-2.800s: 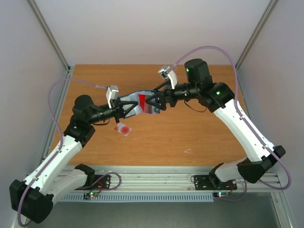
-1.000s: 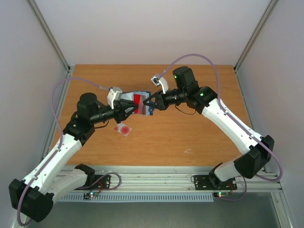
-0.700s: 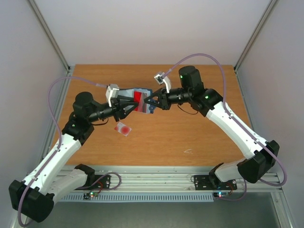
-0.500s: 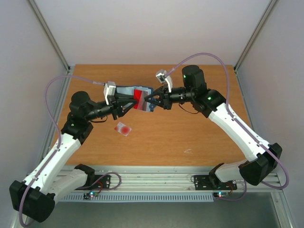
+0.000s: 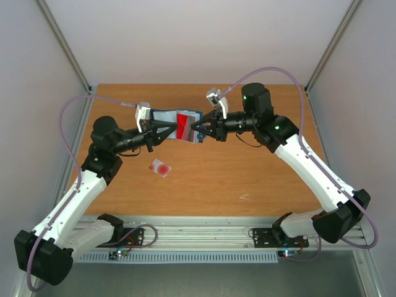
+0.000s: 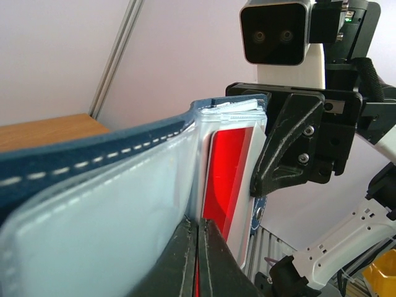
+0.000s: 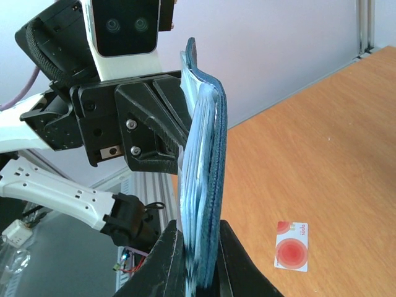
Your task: Take the credit cards out of the card holder
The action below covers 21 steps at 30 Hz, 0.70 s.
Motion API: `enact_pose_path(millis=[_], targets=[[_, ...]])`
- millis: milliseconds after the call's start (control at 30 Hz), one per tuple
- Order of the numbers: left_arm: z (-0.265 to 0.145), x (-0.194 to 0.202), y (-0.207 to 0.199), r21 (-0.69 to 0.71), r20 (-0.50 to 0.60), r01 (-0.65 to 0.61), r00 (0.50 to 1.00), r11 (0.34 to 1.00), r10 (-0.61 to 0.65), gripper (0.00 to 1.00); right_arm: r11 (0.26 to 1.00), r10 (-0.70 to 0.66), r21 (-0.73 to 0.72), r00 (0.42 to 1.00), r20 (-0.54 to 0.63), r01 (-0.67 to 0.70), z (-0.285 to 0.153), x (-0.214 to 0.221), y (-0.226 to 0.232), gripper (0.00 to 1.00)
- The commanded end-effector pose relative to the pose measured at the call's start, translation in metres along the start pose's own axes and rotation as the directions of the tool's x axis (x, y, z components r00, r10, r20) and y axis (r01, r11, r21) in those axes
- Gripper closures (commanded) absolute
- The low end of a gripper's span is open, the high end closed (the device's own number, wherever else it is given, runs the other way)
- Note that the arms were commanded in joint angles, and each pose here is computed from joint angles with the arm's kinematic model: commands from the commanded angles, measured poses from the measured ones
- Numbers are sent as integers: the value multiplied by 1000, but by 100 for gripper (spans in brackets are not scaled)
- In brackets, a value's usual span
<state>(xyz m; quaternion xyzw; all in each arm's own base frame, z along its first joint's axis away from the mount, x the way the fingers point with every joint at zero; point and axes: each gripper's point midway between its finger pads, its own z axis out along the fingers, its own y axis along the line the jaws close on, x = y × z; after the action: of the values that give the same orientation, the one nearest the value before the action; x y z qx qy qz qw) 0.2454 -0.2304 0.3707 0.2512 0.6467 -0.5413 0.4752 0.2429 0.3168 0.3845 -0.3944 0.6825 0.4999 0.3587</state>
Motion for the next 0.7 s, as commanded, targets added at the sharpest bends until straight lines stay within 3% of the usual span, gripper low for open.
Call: enact_pose_path(millis=[0,100,200,300,567,667], targets=[[-1,-16,-62,233,18,-124,992,964,123,100,997,-49,-52,999,9,49,7,-2,6,99],[-3,-19,-62,239,20,-119,993,964,118,99,998,-43,-51,999,7,43,2,-3,3,99],[-1,-20,-61,244,13,-100,995,965,100,77,997,-47,-62,999,-9,46,3,-6,4,99],[1,-27,-66,262,11,-100,995,960,101,69,997,-67,-49,998,-2,66,4,-11,1,99],[7,-33,-70,286,-4,-94,995,953,100,67,993,-121,-17,992,-47,120,22,-6,-4,99],[10,-32,-73,304,-10,-105,993,947,114,71,992,-119,-43,992,-47,117,28,-7,-3,99]])
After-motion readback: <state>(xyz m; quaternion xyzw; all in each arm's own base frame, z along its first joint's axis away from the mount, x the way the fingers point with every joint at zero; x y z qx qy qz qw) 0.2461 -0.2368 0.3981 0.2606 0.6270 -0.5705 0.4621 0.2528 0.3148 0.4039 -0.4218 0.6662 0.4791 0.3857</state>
